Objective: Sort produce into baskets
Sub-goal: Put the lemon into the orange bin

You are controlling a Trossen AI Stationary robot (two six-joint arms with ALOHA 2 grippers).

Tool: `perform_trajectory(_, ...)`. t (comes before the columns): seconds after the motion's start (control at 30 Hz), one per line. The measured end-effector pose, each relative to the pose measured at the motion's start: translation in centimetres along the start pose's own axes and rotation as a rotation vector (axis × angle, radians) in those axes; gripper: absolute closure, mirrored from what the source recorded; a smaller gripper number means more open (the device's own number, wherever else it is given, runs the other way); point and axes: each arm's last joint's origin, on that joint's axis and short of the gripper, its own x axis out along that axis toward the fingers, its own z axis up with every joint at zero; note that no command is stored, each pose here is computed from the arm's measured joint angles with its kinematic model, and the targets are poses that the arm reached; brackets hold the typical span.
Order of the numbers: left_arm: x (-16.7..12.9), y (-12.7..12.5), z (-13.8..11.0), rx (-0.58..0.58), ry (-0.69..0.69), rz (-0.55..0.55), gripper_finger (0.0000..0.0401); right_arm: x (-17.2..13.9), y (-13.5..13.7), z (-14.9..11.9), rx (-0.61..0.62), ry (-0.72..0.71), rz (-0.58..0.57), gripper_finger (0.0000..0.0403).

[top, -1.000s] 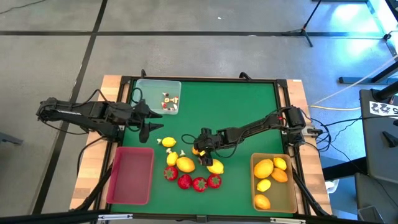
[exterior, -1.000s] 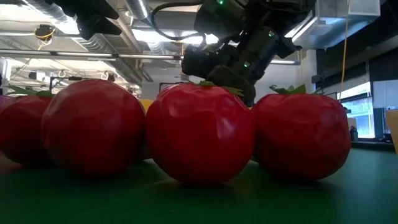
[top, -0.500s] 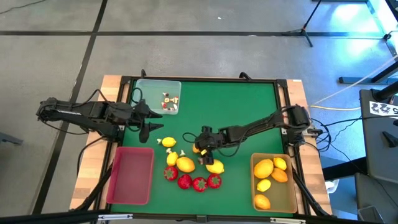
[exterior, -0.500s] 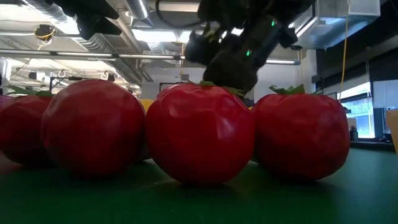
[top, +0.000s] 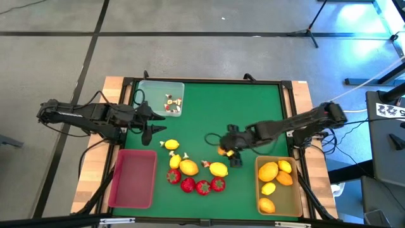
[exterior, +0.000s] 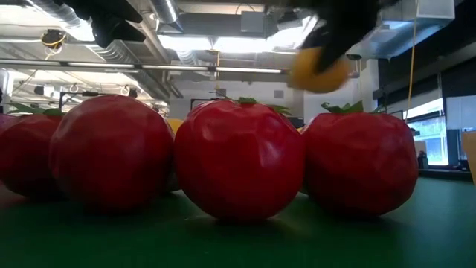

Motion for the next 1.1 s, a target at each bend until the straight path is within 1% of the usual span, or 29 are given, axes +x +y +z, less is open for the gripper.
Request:
perform_trajectory(0.13,0.0,0.0,0.0,-0.001,0.000,0.000,0.0192,-2.8,2.4,-2.5,0.072,0.127,-0.009,0.0174)
perform_trajectory(0.23,0.0,0.0,0.0,-0.001,0.000,0.000,0.0192,-4.5,4.5,-4.4,0.119,0.196,-0.044,0.0174)
perform_trajectory(0.4,0.0,0.0,0.0,-0.003,-0.005,-0.002,0.0192,-6.4,7.6,-7.6,0.207,0.283,-0.142,0.0174)
perform_trajectory(0.5,0.0,0.0,0.0,0.000,-0.004,-0.001,0.0192,-7.3,8.9,-9.4,0.255,0.294,-0.249,0.0174)
perform_trajectory(0.63,0.0,0.0,0.1,0.003,-0.008,0.010,0.0192,-7.7,9.3,-11.0,0.322,0.308,-0.343,0.0174)
perform_trajectory(0.7,0.0,0.0,0.1,0.003,-0.012,0.020,0.0192,-7.7,9.4,-11.8,0.351,0.324,-0.370,0.0174)
perform_trajectory(0.83,0.0,0.1,0.1,0.010,-0.015,0.031,0.0192,-6.6,9.6,-13.2,0.343,0.327,-0.395,0.0173)
perform_trajectory(0.97,0.0,0.1,0.1,0.010,-0.016,0.036,0.0192,-5.0,9.3,-14.5,0.358,0.371,-0.380,0.0173)
perform_trajectory(1.1,0.0,0.1,0.0,0.010,-0.014,0.037,0.0192,-4.5,9.0,-15.2,0.380,0.387,-0.399,0.0173)
